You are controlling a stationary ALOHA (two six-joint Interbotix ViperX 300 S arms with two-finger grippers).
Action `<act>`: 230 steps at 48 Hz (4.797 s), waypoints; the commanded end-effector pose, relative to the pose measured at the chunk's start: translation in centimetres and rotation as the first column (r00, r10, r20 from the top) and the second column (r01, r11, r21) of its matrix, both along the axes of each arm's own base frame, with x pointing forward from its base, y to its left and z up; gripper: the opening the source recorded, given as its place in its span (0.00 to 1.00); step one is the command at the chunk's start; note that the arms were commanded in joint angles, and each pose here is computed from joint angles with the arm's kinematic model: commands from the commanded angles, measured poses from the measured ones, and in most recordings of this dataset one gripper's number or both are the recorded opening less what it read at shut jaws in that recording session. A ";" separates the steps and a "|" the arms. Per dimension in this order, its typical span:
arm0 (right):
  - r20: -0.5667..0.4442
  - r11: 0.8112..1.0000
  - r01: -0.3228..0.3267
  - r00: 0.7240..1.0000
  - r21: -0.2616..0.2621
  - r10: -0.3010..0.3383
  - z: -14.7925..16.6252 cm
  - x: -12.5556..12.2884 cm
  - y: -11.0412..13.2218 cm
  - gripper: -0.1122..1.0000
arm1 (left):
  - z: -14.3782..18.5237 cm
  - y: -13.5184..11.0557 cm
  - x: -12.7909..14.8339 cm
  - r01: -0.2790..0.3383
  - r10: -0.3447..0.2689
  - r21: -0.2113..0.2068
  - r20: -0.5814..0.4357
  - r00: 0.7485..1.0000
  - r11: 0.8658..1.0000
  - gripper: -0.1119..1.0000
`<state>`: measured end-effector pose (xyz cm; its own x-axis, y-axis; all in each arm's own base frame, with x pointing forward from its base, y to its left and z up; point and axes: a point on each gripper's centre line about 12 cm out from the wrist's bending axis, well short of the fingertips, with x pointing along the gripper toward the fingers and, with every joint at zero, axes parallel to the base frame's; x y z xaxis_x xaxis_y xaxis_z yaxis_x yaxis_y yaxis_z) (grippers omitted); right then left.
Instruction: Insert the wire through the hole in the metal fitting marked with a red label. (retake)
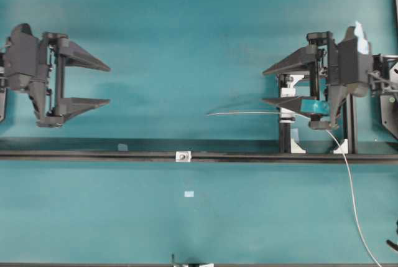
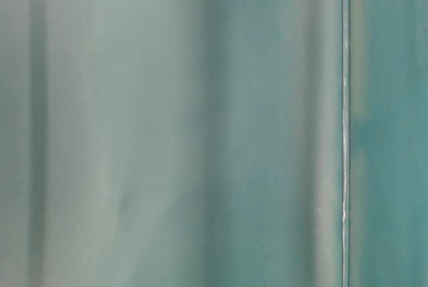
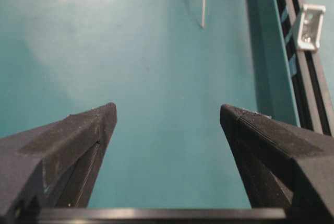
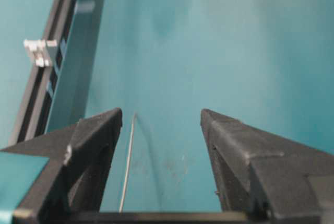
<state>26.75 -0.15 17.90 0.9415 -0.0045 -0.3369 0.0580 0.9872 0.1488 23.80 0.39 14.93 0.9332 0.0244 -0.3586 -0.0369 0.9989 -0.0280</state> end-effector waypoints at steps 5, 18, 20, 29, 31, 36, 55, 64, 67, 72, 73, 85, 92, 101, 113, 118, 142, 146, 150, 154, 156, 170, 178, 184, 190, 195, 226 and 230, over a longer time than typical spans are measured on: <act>-0.018 0.999 -0.032 0.999 0.003 0.032 -0.5 1.3 0.9 0.74 | 0.0 -0.1 1.5 0.006 -0.006 0.004 0.014 1.000 1.000 0.62; -0.081 0.999 -0.021 0.996 0.034 0.023 -2.1 2.8 1.0 0.74 | -1.9 -0.1 3.7 0.007 -0.007 0.004 -0.063 0.998 1.000 0.62; -0.091 0.999 -0.016 0.996 0.044 0.020 -2.4 3.0 1.0 0.74 | -2.1 -0.1 4.1 0.007 -0.007 0.004 -0.069 0.998 1.000 0.62; -0.131 0.997 0.001 0.991 0.072 0.009 -3.6 3.4 1.1 0.74 | -2.8 -0.1 4.9 0.008 -0.007 0.005 -0.091 0.996 1.000 0.62; -0.140 0.997 0.004 0.990 0.076 0.007 -3.8 3.6 1.1 0.74 | -2.9 -0.1 4.9 0.008 -0.007 0.005 -0.095 0.995 1.000 0.62; -0.152 0.997 0.006 0.988 0.078 0.006 -4.2 3.9 1.1 0.74 | -3.1 -0.1 5.0 0.009 -0.008 0.006 -0.100 0.995 1.000 0.62; -0.260 0.997 0.016 0.966 0.074 0.004 -5.5 5.8 1.1 0.74 | -3.0 -0.1 5.1 0.008 -0.008 0.007 -0.088 0.996 1.000 0.62; -0.287 0.997 0.026 0.958 0.073 -0.004 -6.5 6.1 0.9 0.74 | -3.0 -0.1 5.1 0.008 -0.008 0.007 -0.086 0.996 1.000 0.62; -0.292 0.997 0.027 0.956 0.073 -0.005 -6.8 6.2 0.8 0.74 | -3.0 -0.1 5.1 0.008 -0.008 0.007 -0.086 0.996 1.000 0.62; -0.297 0.997 0.028 0.955 0.073 -0.005 -7.1 6.4 0.8 0.74 | -3.0 -0.1 5.1 0.008 -0.008 0.007 -0.086 0.996 1.000 0.62; -0.295 0.997 0.028 0.955 0.073 -0.005 -7.1 6.5 0.8 0.74 | -3.0 -0.1 5.1 0.008 -0.008 0.007 -0.086 0.996 1.000 0.62; -0.276 0.997 0.026 0.961 0.074 -0.005 -7.3 7.0 0.8 0.74 | -3.0 -0.1 5.1 0.008 -0.008 0.007 -0.086 0.996 1.000 0.62; -0.275 0.997 0.026 0.961 0.074 -0.005 -7.6 7.3 0.8 0.74 | -3.0 -0.1 5.1 0.008 -0.008 0.007 -0.086 0.996 1.000 0.62; -0.276 0.997 0.026 0.961 0.074 -0.005 -7.8 7.5 0.8 0.73 | -3.0 -0.1 5.1 0.008 -0.008 0.007 -0.086 0.996 1.000 0.62; -0.276 0.997 0.026 0.961 0.074 -0.005 -7.8 7.5 0.8 0.74 | -3.0 -0.1 5.1 0.008 -0.008 0.007 -0.086 0.996 1.000 0.62; -0.272 0.997 0.026 0.962 0.074 -0.005 -7.8 7.4 0.8 0.74 | -3.0 -0.1 5.1 0.008 -0.008 0.007 -0.086 0.996 1.000 0.62; -0.266 0.997 0.024 0.964 0.073 -0.004 -7.9 7.2 0.8 0.73 | -2.9 -0.1 5.3 0.007 -0.007 0.005 -0.081 0.997 1.000 0.62; -0.266 0.997 0.024 0.964 0.073 -0.004 -7.9 7.2 0.8 0.73 | -2.9 -0.1 5.4 0.007 -0.007 0.005 -0.080 0.997 1.000 0.62; -0.266 0.997 0.024 0.964 0.073 -0.004 -7.9 7.2 0.8 0.68 | -2.8 -0.1 5.4 0.007 -0.007 0.005 -0.078 0.997 1.000 0.62; -0.270 0.997 0.024 0.963 0.072 -0.004 -7.9 7.2 0.8 0.53 | -2.8 -0.1 5.4 0.007 -0.007 0.005 -0.078 0.997 1.000 0.62; -0.273 0.997 0.023 0.962 0.070 -0.003 -8.0 7.1 0.8 0.42 | -2.9 -0.1 5.3 0.007 -0.007 0.005 -0.080 0.997 1.000 0.62; -0.288 0.997 0.022 0.958 0.067 -0.002 -8.0 7.2 0.8 0.12 | -2.9 -0.1 5.4 0.007 -0.007 0.005 -0.080 0.997 1.000 0.62; -0.286 0.997 0.022 0.958 0.067 -0.002 -8.0 7.2 0.8 0.12 | -2.8 -0.1 5.4 0.007 -0.006 0.004 -0.078 0.997 1.000 0.62; -0.279 0.997 0.022 0.960 0.068 -0.002 -7.7 7.4 0.8 0.12 | -2.8 -0.1 5.4 0.007 -0.007 0.005 -0.078 0.997 1.000 0.62; -0.255 0.997 0.020 0.967 0.069 -0.002 -6.8 7.5 0.9 0.12 | -2.8 -0.1 5.4 0.007 -0.007 0.005 -0.078 0.997 1.000 0.62; -0.224 0.998 0.015 0.975 0.066 0.000 -5.7 7.5 0.9 0.12 | -2.7 -0.1 5.4 0.007 -0.007 0.005 -0.074 0.997 1.000 0.62; -0.191 0.998 0.014 0.982 0.068 -0.001 -0.6 6.4 0.8 0.12 | 0.2 -0.5 4.7 0.015 -0.015 -0.008 -0.012 1.000 1.000 0.62; -0.190 0.998 0.014 0.982 0.068 -0.001 -0.7 6.4 0.8 0.12 | 0.2 -1.0 4.9 0.035 -0.035 -0.008 -0.006 0.999 0.999 0.62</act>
